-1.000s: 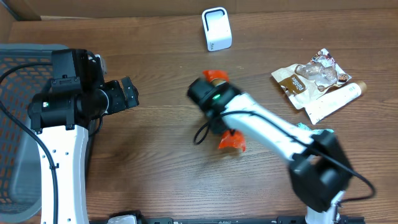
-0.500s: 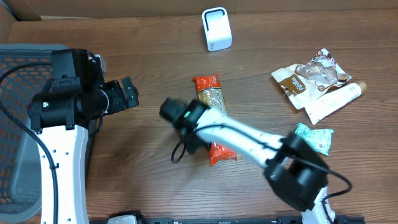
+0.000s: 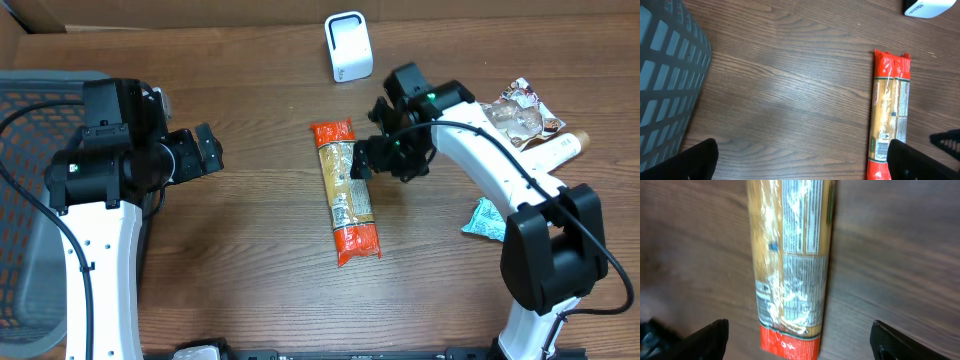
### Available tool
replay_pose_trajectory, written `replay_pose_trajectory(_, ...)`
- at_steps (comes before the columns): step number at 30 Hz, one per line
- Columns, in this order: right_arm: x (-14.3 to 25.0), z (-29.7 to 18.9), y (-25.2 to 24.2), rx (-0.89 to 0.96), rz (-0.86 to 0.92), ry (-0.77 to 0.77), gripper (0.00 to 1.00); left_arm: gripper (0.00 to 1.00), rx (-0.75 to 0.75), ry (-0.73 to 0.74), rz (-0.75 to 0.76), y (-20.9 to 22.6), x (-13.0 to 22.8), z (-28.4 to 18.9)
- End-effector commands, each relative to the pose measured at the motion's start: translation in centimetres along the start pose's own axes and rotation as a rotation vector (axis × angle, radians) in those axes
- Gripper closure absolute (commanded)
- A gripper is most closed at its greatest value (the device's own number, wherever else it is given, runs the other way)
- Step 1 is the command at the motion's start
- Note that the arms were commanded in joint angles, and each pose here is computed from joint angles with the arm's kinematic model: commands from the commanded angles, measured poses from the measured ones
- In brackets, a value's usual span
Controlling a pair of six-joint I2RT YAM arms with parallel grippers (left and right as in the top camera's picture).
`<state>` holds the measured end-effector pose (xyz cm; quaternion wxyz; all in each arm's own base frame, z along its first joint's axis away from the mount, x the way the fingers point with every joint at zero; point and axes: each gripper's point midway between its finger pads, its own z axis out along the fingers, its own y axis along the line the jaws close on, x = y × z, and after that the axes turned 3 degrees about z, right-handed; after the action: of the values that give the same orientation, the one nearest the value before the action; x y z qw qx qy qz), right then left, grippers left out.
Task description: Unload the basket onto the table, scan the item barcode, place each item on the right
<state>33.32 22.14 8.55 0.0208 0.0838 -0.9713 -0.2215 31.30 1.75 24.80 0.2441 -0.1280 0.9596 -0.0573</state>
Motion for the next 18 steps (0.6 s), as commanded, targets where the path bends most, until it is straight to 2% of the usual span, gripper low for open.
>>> replay_pose_trajectory(1,2.4,2.7,1.2,-0.152,-0.019,0.108,0.09,0.00,0.002,-0.013,0.017,-0.1,-0.5,-0.2)
replay_pose_trajectory(7,3.6,5.8,1.0,-0.234,0.032,0.128,0.11,0.00,0.002,-0.013,0.017,-0.1,-0.5,-0.2)
replay_pose_trajectory(18,3.6,8.9,0.2,-0.281,0.206,0.081,0.24,0.00,0.002,-0.013,0.017,-0.1,-0.5,-0.2)
